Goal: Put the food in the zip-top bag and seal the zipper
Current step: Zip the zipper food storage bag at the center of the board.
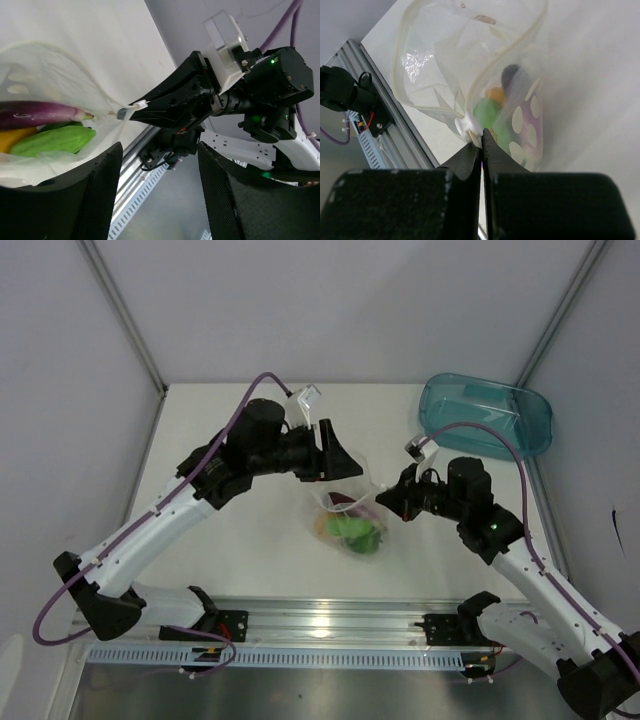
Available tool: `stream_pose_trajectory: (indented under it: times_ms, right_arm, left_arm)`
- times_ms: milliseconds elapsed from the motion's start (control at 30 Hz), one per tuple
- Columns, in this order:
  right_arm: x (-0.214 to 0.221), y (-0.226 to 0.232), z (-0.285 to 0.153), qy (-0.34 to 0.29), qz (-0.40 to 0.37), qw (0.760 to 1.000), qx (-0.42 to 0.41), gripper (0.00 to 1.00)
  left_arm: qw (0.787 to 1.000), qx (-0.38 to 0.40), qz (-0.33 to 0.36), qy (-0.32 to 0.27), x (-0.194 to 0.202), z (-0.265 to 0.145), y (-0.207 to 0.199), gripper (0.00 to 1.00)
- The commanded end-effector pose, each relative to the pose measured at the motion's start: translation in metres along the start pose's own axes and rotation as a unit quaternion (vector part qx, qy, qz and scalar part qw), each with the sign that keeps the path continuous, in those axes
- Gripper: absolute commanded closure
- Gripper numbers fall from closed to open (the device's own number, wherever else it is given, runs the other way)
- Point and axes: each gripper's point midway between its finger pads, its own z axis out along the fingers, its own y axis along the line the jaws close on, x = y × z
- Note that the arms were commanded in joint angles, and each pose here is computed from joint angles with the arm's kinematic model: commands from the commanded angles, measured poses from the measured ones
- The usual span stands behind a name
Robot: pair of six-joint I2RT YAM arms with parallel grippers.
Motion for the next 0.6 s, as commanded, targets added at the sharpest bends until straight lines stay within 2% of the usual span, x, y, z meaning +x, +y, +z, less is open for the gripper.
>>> stream_pose_trajectory:
  times_ms: [0,33,67,100,133,167,233,267,367,433,467,500,567]
  right_arm:
    - [-0.017,0.007,-0.001,-0.016,-0.031,0.999,-0.004,1.0]
    - [-0.015,0.008,-0.001,-0.013,-0.031,0.999,-0.006,1.0]
    - [-0.013,0.009,0.0,-0.009,-0.031,0.999,-0.009,1.0]
    - [-0.011,0.009,0.0,-0.005,-0.03,0.999,-0.011,1.0]
    - [-0.01,0.009,0.001,-0.002,-0.029,1.0,-0.012,1.0]
    - [-0.01,0.009,0.002,0.001,-0.028,1.0,-0.013,1.0]
    - [-0.009,0.01,0.003,0.007,-0.023,1.0,-0.016,1.0]
    - [-0.01,0.011,0.002,0.007,-0.022,1.0,-0.018,1.0]
    - [-0.007,0.017,0.002,0.018,-0.013,0.999,-0.038,1.0]
    - [-0.003,0.022,0.002,0.027,-0.01,0.998,-0.056,1.0]
    - [-0.004,0.023,0.002,0.028,-0.008,0.998,-0.06,1.0]
    - [-0.002,0.023,0.003,0.032,-0.007,0.997,-0.064,1.0]
    - [-0.003,0.027,0.003,0.033,-0.004,0.997,-0.075,1.0]
  left_arm:
    - [0.999,0.003,-0.047,0.0,0.003,-0.002,-0.011,0.36]
    - [1.0,0.019,-0.022,0.002,0.001,0.001,-0.016,0.36]
    - [0.996,0.078,0.011,0.037,0.011,0.001,-0.036,0.38]
    - [0.992,0.113,0.044,0.044,0.012,0.002,-0.045,0.39]
    - [0.984,0.149,0.097,0.027,0.009,0.005,-0.052,0.39]
    - [0.977,0.171,0.128,0.015,0.008,0.003,-0.057,0.45]
    - [0.962,0.17,0.21,-0.026,0.011,0.0,-0.042,0.52]
    - [0.947,0.188,0.25,-0.075,-0.002,-0.006,-0.052,0.54]
    - [0.909,0.206,0.344,-0.113,0.006,-0.013,-0.044,0.52]
    - [0.89,0.225,0.385,-0.098,0.012,-0.013,-0.043,0.52]
    - [0.892,0.224,0.386,-0.069,0.021,-0.011,-0.036,0.52]
    - [0.886,0.234,0.396,-0.062,0.022,-0.012,-0.038,0.51]
    - [0.862,0.279,0.421,-0.031,0.036,-0.014,-0.042,0.47]
